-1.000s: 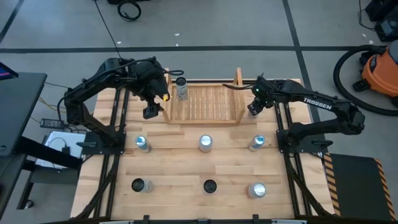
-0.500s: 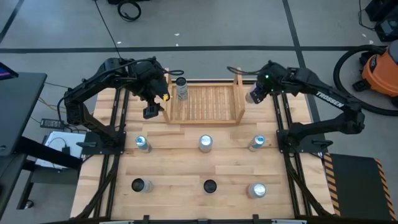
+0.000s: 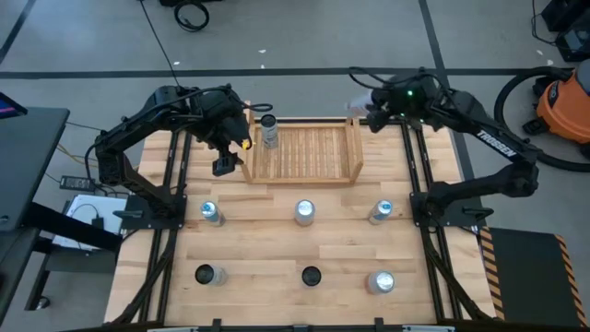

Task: Place canned beverage on shelf
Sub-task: Put the top white pink soda can into the shelf

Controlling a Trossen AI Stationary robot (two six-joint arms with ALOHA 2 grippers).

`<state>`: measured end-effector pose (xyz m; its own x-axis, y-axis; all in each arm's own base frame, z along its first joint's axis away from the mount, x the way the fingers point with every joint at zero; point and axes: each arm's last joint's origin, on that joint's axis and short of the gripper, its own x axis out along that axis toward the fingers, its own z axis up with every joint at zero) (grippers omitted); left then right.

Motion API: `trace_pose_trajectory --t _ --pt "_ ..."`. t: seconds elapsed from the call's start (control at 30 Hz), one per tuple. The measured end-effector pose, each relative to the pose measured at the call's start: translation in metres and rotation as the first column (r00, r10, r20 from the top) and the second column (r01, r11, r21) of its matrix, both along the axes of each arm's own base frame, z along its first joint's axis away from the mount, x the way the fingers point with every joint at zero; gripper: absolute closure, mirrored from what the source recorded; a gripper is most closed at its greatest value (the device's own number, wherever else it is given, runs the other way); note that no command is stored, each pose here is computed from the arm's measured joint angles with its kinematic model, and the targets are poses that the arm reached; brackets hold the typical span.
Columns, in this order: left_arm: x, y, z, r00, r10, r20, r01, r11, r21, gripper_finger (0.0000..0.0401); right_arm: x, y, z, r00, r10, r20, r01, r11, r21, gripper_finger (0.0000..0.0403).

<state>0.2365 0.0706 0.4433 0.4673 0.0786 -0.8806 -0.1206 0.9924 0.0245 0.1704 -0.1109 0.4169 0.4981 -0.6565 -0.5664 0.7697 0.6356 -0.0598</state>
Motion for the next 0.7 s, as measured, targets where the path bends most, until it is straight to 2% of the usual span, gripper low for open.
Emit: trace_pose_trajectory --t 0.13,0.33,0.7 --pt "0.000 0.000 0.000 1.000 0.003 0.002 -0.003 1.000 -0.002 0.0090 0.022 -0.011 -0.005 0.996 0.085 -0.005 -0.085 0.996 -0.032 0.0149" --pt "0.000 0.000 0.000 1.000 0.023 0.003 -0.023 1.000 -0.012 0.0090 0.053 -0.029 -0.025 0.984 0.148 -0.098 -0.151 0.988 -0.033 0.0149" --pt "0.000 0.000 0.000 1.000 0.023 0.006 -0.023 1.000 -0.011 0.0090 0.094 -0.051 -0.070 0.947 0.253 -0.199 -0.238 0.967 0.095 0.0149"
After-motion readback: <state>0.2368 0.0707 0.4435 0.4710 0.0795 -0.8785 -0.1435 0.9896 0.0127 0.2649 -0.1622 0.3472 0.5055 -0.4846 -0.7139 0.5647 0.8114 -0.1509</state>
